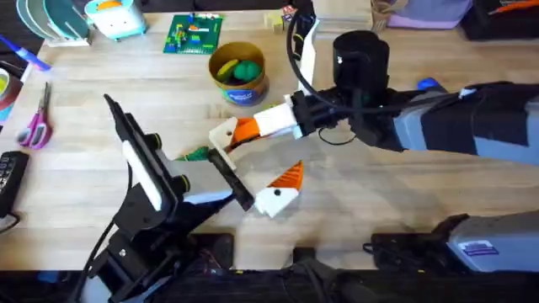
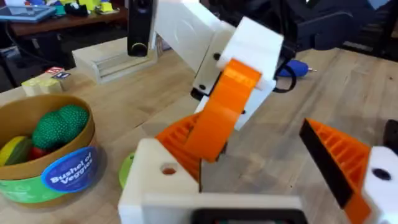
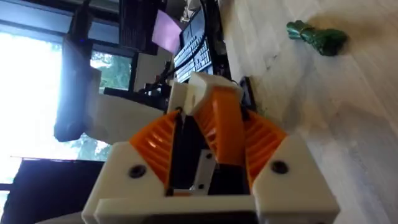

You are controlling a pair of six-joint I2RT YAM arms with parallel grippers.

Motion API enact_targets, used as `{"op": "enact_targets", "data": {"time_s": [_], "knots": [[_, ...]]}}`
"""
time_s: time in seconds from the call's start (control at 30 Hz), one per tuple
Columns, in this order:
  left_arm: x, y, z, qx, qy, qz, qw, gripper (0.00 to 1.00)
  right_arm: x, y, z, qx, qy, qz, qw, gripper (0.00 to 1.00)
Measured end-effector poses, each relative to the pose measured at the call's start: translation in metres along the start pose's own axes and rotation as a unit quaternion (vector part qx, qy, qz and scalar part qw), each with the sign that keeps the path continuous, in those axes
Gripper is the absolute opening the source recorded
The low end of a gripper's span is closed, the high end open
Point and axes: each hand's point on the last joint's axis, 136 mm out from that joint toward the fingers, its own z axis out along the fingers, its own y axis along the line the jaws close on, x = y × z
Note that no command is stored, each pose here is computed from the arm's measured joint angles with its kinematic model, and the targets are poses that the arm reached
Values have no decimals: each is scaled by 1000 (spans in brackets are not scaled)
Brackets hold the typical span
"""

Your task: Pick up the gripper from the table and insert it into the empty holder that is missing its gripper. Then pick up a screw, insert it into the mounting hole, and use the screwdriver to tighten it. Finally, clean up the table by picking up the vegetable and placing it into the bucket.

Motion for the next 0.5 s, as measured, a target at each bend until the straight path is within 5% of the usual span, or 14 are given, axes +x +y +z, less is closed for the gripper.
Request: {"op": "enact_targets", "data": {"time_s": [0.4,0.5], "knots": [[0,-10,0,27,0,0,1000,993,4,5,0,-12,13,-3,1000,960],[0,-10,0,29,0,0,1000,993,3,4,0,-10,11,-3,1000,982]]}}
